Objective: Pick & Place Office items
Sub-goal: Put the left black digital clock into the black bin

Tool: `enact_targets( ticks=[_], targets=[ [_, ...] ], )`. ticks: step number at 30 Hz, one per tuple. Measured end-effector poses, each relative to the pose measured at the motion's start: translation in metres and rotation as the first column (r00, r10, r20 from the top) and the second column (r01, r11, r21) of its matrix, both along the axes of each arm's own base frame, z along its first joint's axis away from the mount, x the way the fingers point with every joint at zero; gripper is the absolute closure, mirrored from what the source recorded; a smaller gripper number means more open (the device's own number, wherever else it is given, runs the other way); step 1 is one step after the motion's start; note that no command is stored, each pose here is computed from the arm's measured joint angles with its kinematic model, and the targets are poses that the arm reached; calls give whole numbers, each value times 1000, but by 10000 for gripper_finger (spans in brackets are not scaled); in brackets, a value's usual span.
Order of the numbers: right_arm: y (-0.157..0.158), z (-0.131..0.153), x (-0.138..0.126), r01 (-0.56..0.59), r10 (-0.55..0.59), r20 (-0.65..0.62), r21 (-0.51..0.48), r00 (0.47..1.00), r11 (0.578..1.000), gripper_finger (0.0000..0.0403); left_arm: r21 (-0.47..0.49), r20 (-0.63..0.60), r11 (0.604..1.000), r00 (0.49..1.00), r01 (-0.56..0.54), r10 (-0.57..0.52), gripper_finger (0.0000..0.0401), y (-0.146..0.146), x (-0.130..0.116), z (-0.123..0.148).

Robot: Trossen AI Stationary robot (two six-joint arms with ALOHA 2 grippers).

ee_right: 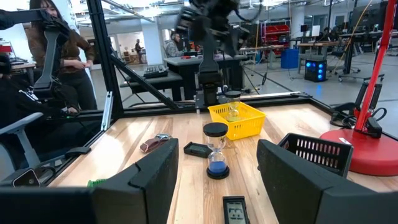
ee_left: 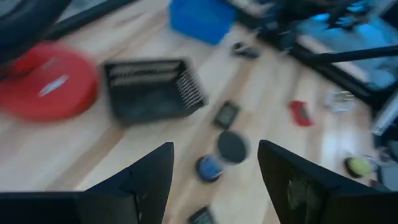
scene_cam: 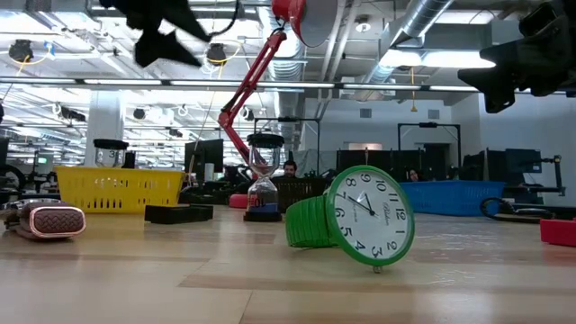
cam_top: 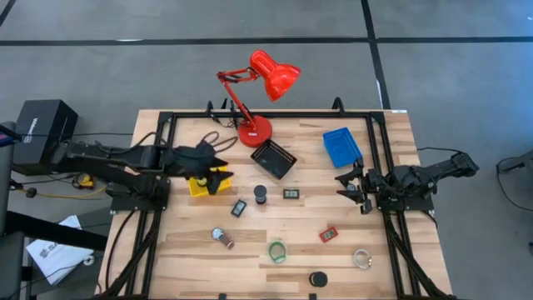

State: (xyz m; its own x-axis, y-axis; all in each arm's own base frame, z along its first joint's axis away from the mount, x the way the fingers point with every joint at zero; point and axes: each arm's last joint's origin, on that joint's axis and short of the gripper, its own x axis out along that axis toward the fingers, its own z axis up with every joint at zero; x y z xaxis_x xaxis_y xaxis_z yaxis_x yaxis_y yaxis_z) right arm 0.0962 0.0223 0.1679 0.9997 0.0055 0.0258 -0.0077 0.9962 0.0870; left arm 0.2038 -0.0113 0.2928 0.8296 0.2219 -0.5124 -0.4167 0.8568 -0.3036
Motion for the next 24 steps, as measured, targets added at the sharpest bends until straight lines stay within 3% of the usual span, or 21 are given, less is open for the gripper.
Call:
enact_targets(
  ticks=[3, 10, 24],
  targets=[
    [0, 0, 0, 0, 0, 0, 0, 1000, 1000, 193, 19, 31, 998, 997, 64, -64, 185, -14, 8, -1],
    [0, 0, 0, 0, 0, 0, 0, 1000, 1000, 193, 49, -43, 984, 985, 171, -169, 203, -40, 22, -18],
    [0, 0, 0, 0, 0, 0, -8, 1000, 1000, 193, -72, -55, 987, 987, 144, -148, 216, -66, 52, -49]
  ],
)
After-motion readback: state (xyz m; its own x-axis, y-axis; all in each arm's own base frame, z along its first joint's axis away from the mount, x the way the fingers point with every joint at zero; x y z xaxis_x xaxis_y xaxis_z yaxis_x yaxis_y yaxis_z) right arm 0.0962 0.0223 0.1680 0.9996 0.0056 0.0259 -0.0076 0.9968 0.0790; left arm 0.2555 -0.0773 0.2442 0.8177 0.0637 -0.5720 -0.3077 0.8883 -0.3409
